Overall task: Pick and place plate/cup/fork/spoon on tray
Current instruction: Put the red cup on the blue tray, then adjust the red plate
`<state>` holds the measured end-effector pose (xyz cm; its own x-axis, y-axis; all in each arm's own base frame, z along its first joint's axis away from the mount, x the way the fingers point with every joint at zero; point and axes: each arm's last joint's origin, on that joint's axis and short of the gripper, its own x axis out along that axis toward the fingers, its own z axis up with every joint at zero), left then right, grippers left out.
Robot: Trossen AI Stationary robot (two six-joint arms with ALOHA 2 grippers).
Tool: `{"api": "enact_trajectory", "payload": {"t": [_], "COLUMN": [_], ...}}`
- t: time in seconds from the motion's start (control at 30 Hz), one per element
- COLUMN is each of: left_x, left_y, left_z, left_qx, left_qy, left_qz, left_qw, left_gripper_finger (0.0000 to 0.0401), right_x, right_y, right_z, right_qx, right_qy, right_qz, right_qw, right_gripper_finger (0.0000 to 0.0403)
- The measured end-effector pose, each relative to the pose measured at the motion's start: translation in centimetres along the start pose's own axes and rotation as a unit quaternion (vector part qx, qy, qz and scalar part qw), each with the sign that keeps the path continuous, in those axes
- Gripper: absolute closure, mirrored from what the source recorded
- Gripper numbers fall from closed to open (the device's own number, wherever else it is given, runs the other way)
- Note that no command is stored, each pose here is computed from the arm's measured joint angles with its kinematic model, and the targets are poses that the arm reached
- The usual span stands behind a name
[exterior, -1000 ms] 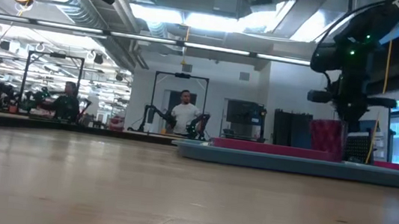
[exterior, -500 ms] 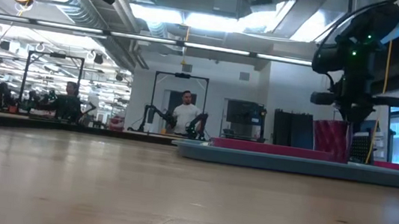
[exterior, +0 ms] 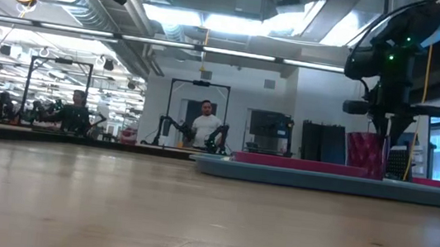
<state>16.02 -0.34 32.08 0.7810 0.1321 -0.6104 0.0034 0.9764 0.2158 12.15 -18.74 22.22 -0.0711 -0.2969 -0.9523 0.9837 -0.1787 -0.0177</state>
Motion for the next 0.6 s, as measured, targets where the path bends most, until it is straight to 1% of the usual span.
{"api": "enact_trajectory", "payload": {"t": [0.23, 0.37, 0.47, 0.6], "left_x": [0.0, 0.0, 0.0, 0.0], "left_y": [0.0, 0.0, 0.1, 0.3], "left_z": [0.0, 0.0, 0.0, 0.0], "left_qx": [0.0, 0.0, -0.005, -0.024], "left_qy": [0.0, 0.0, 0.003, 0.006], "left_qz": [0.0, 0.001, 0.023, 0.048], "left_qw": [1.0, 1.0, 1.0, 0.999], "left_gripper_finger": [0.0374, 0.0374, 0.0374, 0.0374], "right_x": [-1.8, -3.1, -4.2, -5.8], "right_y": [-0.9, -1.3, -1.3, -1.1], "right_z": [-0.3, -0.9, -1.6, -3.0], "right_qx": [0.019, 0.014, -0.016, -0.098], "right_qy": [-0.027, -0.042, -0.06, -0.071], "right_qz": [0.019, 0.034, 0.057, 0.104], "right_qw": [0.999, 0.998, 0.996, 0.987], "right_gripper_finger": [0.0329, 0.0329, 0.0328, 0.0328]}}
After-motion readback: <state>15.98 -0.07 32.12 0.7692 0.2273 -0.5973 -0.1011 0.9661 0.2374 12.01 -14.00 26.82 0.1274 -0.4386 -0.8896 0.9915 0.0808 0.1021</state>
